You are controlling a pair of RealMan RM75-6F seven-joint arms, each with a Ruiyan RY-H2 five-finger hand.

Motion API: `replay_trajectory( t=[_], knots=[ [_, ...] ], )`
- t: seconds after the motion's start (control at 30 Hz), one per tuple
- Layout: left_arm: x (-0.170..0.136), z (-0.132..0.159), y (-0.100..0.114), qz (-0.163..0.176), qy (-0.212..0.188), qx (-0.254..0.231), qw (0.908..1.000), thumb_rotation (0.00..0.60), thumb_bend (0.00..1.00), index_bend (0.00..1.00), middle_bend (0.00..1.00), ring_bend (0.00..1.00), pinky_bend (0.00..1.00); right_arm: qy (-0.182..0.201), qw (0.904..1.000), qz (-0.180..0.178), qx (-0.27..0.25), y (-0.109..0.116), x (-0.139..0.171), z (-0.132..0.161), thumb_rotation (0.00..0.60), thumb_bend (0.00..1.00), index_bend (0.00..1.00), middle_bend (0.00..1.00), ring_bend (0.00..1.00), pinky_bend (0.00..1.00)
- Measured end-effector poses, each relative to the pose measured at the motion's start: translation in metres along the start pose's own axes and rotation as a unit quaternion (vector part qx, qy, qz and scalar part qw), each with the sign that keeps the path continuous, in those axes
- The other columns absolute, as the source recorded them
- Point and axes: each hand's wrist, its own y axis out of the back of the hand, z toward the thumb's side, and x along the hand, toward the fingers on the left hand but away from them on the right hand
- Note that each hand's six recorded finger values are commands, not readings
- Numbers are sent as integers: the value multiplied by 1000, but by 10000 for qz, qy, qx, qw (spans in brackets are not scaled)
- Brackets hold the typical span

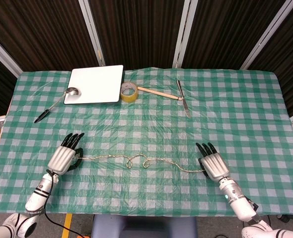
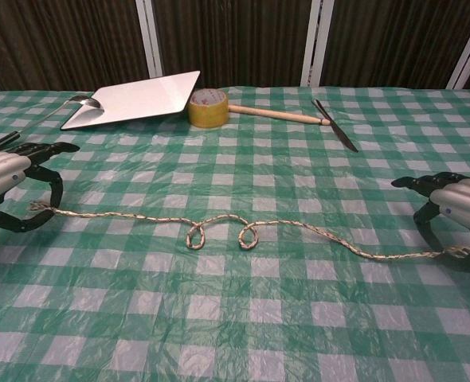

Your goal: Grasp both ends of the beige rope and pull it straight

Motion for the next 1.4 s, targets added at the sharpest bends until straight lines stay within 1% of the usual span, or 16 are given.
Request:
replay_trajectory(
  t=[0.2, 0.37, 0.57, 0.77, 0.97, 1.2, 1.4],
  knots=[
    [1, -12, 10, 103, 121, 56, 9999, 600, 430, 632, 14, 0, 0, -250, 9995, -155, -119, 11, 6, -22, 600, 474, 786, 88, 0, 0],
    [2, -26, 20, 188, 269, 113, 9994, 600, 430, 631, 19, 0, 6, -600, 9974, -268, -311, 20, 13, -52, 600, 474, 786, 88, 0, 0],
    [3, -39, 22, 176, 455, 201, 9986, 600, 432, 631, 23, 0, 7, -968, 9930, -380, -552, 23, 25, -85, 600, 474, 786, 92, 0, 0],
    [2, -49, 18, 109, 610, 219, 9978, 600, 430, 630, 23, 0, 7, -1319, 9875, -461, -725, 17, 41, -120, 600, 474, 786, 95, 0, 0],
    [1, -52, 12, 40, 646, 254, 9976, 600, 430, 624, 23, 0, 7, -1560, 9827, -495, -864, 9, 57, -142, 600, 474, 786, 95, 0, 0],
    [2, -49, 9, 8, 611, 252, 9978, 600, 430, 625, 23, 0, 12, -1673, 9803, -495, -926, 4, 63, -153, 600, 474, 786, 95, 0, 0],
    [3, -40, 0, -101, 524, 280, 9982, 600, 429, 625, 23, 0, 14, -1801, 9788, -375, -902, -8, 69, -165, 600, 474, 786, 95, 0, 0]
  ],
)
